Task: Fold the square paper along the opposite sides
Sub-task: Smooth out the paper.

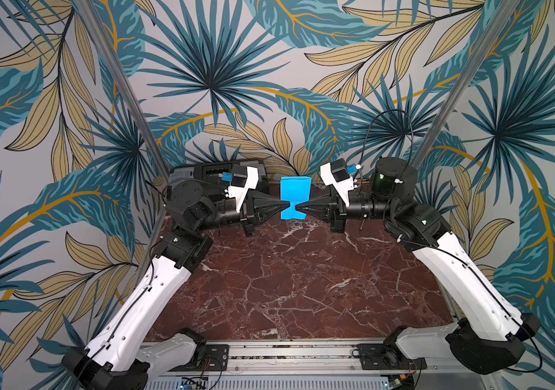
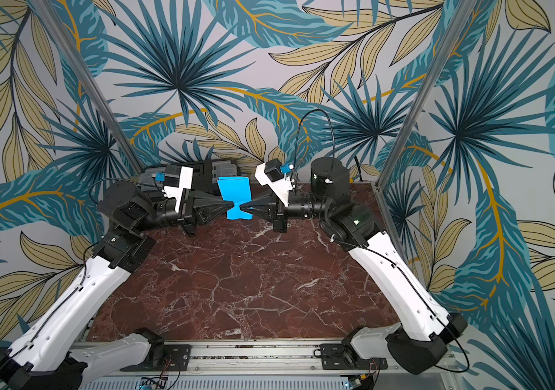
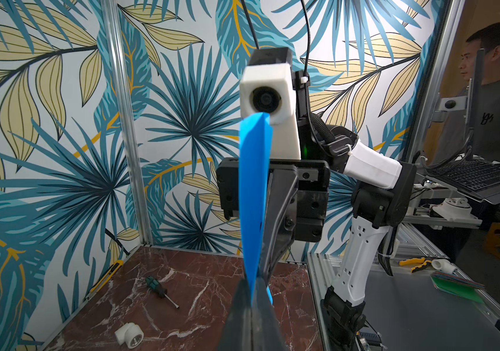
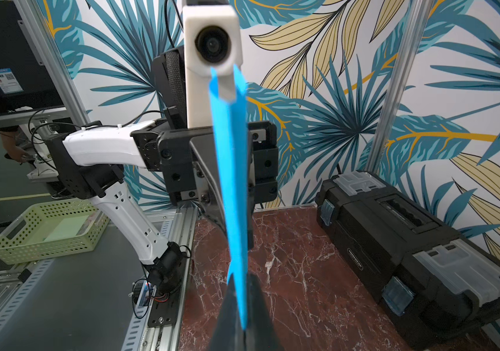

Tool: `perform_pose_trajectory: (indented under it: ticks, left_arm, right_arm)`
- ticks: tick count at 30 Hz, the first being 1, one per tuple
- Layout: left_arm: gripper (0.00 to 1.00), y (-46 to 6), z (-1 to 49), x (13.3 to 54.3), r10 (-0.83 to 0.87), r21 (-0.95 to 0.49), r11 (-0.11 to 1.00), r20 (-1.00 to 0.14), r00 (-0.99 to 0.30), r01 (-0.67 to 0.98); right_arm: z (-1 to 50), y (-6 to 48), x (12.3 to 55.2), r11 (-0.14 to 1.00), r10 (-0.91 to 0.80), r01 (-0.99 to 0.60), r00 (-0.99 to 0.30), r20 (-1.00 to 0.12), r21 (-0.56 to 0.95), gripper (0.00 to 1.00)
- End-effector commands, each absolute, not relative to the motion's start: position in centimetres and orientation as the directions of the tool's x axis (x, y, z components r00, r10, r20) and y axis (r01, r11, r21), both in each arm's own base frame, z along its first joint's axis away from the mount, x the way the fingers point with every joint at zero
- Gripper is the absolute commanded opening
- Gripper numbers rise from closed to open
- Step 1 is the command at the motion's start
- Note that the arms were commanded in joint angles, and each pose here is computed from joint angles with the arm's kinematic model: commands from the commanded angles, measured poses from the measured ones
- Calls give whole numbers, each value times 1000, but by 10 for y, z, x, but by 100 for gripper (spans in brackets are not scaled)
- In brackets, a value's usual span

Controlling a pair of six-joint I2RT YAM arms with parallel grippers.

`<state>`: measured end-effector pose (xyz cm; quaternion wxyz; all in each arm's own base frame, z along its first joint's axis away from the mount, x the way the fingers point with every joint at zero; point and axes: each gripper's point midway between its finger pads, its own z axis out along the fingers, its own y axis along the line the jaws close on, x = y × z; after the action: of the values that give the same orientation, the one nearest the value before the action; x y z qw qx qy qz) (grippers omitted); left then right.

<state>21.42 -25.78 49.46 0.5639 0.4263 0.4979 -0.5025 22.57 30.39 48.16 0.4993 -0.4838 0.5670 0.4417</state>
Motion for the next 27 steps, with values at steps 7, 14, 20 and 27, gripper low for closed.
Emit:
perform_pose_trajectory:
  ticks: [7, 14, 20, 27]
  left_arm:
    - [0, -250, 528, 201, -190, 60, 149, -978, 88, 987]
    - [0, -249, 529, 200, -189, 60, 155, -978, 90, 986]
    - [0, -248, 531, 198, -190, 64, 153, -977, 93, 986]
    - [0, -248, 520, 203, -178, 30, 175, -982, 61, 984]
  right_arm:
    - [468, 301, 220, 138, -120, -990, -45, -992, 28, 0]
    - [465, 299, 217, 139, -123, -990, -39, -992, 21, 27]
    - [460, 299, 217, 144, -119, -989, -45, -992, 28, 0]
    - [449, 286, 218, 229, -129, -973, -62, -990, 32, 66]
